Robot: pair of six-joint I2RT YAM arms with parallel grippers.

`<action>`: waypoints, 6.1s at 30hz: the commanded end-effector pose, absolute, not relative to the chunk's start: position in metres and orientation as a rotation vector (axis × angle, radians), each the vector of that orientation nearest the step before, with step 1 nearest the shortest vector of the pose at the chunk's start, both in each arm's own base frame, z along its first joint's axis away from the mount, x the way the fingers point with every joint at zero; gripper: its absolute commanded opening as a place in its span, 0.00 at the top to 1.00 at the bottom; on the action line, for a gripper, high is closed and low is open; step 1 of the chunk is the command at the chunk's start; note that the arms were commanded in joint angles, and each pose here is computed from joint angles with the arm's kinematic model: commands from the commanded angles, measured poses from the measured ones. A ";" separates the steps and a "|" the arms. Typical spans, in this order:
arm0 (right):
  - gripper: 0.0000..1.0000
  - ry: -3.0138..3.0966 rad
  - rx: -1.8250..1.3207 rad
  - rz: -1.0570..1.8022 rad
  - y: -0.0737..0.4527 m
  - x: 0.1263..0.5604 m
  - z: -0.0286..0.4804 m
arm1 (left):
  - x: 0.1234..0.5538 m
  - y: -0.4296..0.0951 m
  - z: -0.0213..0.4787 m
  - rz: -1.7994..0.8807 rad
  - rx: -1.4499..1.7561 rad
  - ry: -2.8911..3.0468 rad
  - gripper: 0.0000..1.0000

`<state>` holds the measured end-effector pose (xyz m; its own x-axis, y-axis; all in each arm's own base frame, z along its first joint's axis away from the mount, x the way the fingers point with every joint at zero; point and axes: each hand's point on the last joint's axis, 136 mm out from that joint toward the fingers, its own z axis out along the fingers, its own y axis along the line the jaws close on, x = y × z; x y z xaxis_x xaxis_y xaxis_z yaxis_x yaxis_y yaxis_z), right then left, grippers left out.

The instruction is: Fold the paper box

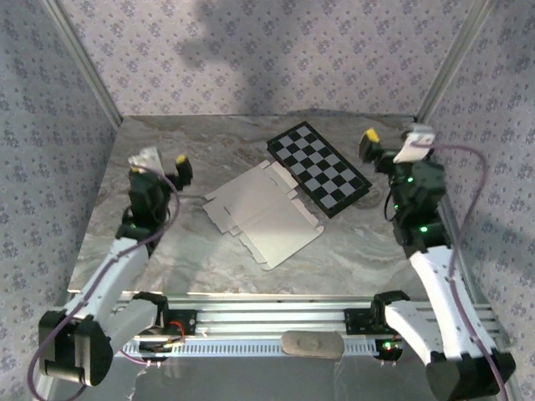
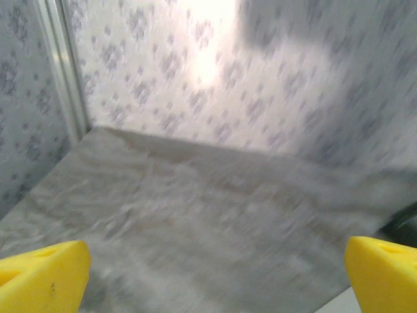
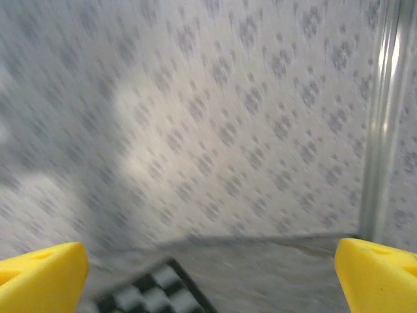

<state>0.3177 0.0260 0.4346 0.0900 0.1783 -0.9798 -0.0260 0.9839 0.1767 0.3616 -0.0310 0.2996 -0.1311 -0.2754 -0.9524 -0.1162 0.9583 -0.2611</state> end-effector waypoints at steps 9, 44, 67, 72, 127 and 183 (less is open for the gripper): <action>0.24 1.892 0.273 0.592 0.085 0.263 0.378 | 0.313 -0.120 0.254 -0.521 -0.391 2.330 0.04; 0.28 2.512 0.107 0.638 0.220 0.273 0.168 | 0.307 -0.166 0.030 -0.675 -0.646 2.688 0.48; 0.15 2.493 0.187 0.622 0.248 0.297 0.202 | 0.312 -0.143 0.149 -0.185 0.101 2.347 1.00; 0.15 2.410 0.136 0.614 0.258 0.313 0.254 | 0.313 -0.148 0.195 -0.156 0.256 2.119 1.00; 0.24 2.596 0.086 0.886 0.236 0.310 0.152 | 0.362 -0.163 0.055 -1.023 -0.389 2.434 0.68; 0.28 2.310 0.211 0.973 0.300 0.405 0.298 | 0.372 -0.149 0.223 -0.357 0.253 1.774 1.00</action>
<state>0.3983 0.3048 0.2373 -0.8705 0.3551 -0.3407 0.0306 0.7301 0.6827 0.3697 -0.1463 0.1975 -0.4092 -0.0841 -0.9085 0.2854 0.9340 -0.2150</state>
